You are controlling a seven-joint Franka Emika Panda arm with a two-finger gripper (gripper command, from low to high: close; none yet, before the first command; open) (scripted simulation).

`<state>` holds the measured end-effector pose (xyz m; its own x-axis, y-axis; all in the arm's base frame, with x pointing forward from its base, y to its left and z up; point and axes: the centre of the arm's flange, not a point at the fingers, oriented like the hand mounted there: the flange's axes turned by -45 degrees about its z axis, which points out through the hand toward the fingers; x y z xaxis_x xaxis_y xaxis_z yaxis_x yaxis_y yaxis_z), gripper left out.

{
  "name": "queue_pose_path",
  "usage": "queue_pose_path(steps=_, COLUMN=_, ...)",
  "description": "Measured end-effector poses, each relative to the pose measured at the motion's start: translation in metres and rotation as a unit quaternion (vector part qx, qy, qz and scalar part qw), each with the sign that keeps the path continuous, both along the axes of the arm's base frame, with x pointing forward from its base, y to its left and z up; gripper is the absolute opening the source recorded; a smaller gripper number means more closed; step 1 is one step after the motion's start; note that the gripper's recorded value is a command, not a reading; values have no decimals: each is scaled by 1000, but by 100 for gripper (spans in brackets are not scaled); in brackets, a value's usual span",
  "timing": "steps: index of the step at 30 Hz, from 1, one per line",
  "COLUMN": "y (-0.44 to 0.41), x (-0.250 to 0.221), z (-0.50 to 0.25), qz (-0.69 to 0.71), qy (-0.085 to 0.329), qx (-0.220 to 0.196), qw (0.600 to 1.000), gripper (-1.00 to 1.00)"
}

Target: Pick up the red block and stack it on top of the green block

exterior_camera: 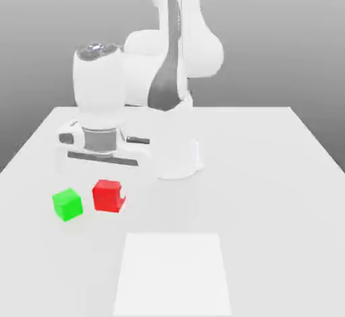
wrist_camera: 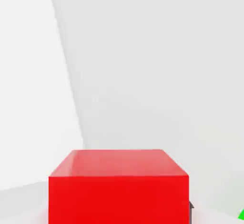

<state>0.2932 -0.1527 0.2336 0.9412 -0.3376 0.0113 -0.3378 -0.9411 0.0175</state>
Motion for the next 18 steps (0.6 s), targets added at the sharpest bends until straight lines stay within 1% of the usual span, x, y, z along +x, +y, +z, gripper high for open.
queue_pose_path(steps=7, y=-52, x=-33, z=10, qz=-149, qy=-2, qx=2, qw=989, gripper=-100)
queue_pose_path(steps=14, y=-95, x=-76, z=13, qz=-292, qy=-2, qx=9, qw=956, gripper=-100)
queue_pose_path(steps=18, y=-100, x=-78, z=-5, qz=-308, qy=-3, qx=15, qw=951, gripper=-100)
